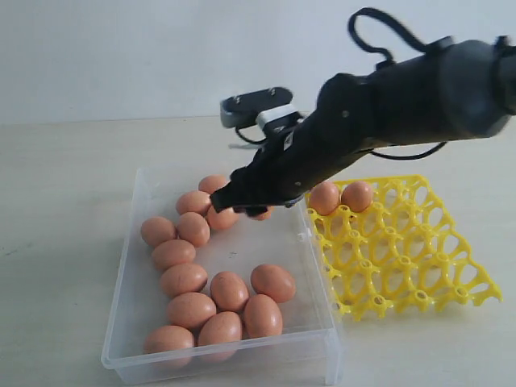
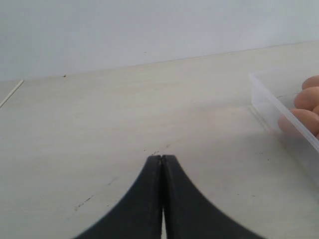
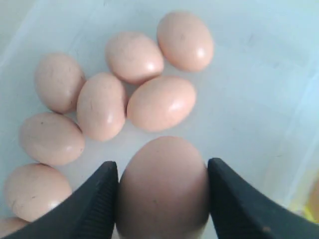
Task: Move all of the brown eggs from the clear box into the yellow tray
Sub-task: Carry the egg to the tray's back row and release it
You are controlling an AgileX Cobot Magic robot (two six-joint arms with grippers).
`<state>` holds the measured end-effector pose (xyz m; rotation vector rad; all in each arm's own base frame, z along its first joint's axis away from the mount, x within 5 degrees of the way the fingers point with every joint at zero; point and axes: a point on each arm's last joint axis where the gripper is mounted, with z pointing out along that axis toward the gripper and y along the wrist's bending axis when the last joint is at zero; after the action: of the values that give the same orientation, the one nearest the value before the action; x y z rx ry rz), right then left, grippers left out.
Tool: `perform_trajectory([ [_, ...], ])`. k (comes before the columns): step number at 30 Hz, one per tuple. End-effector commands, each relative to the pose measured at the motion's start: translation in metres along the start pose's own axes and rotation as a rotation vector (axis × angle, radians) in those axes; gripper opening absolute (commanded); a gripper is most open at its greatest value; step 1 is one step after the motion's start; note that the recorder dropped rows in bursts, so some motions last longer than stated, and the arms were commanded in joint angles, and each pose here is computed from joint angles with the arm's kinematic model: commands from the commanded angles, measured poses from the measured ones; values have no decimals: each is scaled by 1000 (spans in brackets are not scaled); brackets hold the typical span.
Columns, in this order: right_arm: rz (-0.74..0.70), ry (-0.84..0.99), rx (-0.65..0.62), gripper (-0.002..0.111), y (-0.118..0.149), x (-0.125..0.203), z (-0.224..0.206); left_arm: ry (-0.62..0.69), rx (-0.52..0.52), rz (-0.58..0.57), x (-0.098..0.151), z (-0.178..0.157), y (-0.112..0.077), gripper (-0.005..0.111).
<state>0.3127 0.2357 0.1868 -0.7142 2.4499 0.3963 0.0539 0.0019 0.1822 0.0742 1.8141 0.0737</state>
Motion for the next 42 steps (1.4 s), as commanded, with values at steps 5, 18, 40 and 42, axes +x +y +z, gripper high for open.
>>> perform_trajectory([
  [5,28,-313,138,0,-43,7,-91,-18,1,-5,-3,0,0,0],
  [18,211,-194,364,0,-142,42,-96,-18,1,-5,-3,0,0,0],
  [40,246,-156,354,7,-158,57,-36,-18,1,-5,-3,0,0,0],
  [42,246,-156,354,14,-158,57,-36,-18,1,-5,-3,0,0,0],
])
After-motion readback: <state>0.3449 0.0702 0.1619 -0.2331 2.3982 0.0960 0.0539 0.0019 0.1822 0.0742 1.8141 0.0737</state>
